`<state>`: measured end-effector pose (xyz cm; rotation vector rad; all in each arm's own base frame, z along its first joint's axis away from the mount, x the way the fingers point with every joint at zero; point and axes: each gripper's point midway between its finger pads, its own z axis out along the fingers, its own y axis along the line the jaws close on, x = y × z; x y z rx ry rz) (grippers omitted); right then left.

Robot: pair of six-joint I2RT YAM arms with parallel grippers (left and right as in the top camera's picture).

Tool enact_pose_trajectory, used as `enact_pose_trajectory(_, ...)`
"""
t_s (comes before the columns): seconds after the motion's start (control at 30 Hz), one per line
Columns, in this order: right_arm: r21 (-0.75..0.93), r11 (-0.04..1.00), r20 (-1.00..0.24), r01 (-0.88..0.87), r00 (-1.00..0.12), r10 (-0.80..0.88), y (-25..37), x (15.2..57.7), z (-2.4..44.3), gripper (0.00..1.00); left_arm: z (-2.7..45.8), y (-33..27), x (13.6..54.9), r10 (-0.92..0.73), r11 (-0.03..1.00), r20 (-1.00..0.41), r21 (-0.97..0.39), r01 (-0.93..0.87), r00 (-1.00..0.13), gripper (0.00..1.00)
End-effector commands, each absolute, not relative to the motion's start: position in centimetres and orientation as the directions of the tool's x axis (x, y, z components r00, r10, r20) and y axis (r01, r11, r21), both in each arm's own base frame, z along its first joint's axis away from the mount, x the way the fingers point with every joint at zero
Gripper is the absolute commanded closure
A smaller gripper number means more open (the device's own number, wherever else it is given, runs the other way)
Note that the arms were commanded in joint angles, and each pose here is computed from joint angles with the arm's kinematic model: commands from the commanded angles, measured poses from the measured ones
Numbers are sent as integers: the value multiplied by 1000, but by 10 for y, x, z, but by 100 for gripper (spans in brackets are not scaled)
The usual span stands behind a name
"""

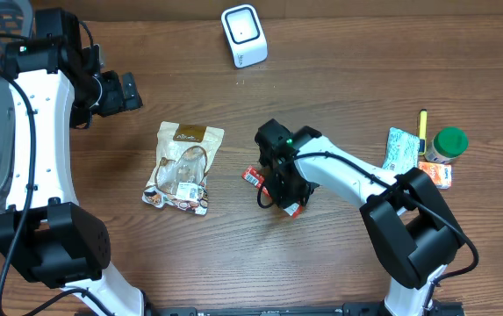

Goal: Scan the item barcode
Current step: 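Regrasp the red stick by its end with the right gripper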

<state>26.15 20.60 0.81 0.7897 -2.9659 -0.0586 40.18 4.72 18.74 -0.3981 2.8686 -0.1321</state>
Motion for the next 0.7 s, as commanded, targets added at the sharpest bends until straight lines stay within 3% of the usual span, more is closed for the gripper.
enact_pose_trajectory(0.0, 65, 856, 9, -512, -858, -514, 219, 276, 23, 61, 189, 43, 402, -260, 963, -230, -126, -237, -938, 0)
enact_pose_trajectory(0.07, 66, 857, 7, -511, -859, -513, 220, 277, 24, 38, 189, 43, 402, -260, 963, -230, -126, -237, -938, 0)
enact_pose_trajectory(0.13, 68, 862, 9, -502, -864, -504, 220, 276, 24, 2, 189, 43, 402, -260, 963, -230, -126, -237, -938, 0)
enact_pose_trajectory(0.17, 68, 868, 13, -492, -869, -494, 219, 276, 24, 0, 189, 43, 402, -260, 963, -230, -126, -237, -938, 0)
enact_pose_trajectory(0.27, 66, 870, 35, -489, -870, -492, 216, 272, 24, 4, 189, 43, 402, -260, 963, -230, -126, -237, -938, 0)
enact_pose_trajectory(0.4, 59, 872, 88, -485, -868, -489, 208, 261, 25, 32, 189, 43, 402, -260, 963, -230, -126, -237, -938, 0)
enact_pose_trajectory(0.5, 52, 877, 125, -478, -868, -481, 200, 256, 25, 36, 189, 43, 402, -260, 963, -230, -126, -237, -938, 0)
enact_pose_trajectory(0.67, 50, 882, 134, -469, -872, -472, 196, 255, 24, 53, 189, 43, 402, -260, 963, -230, -126, -237, -938, 0)
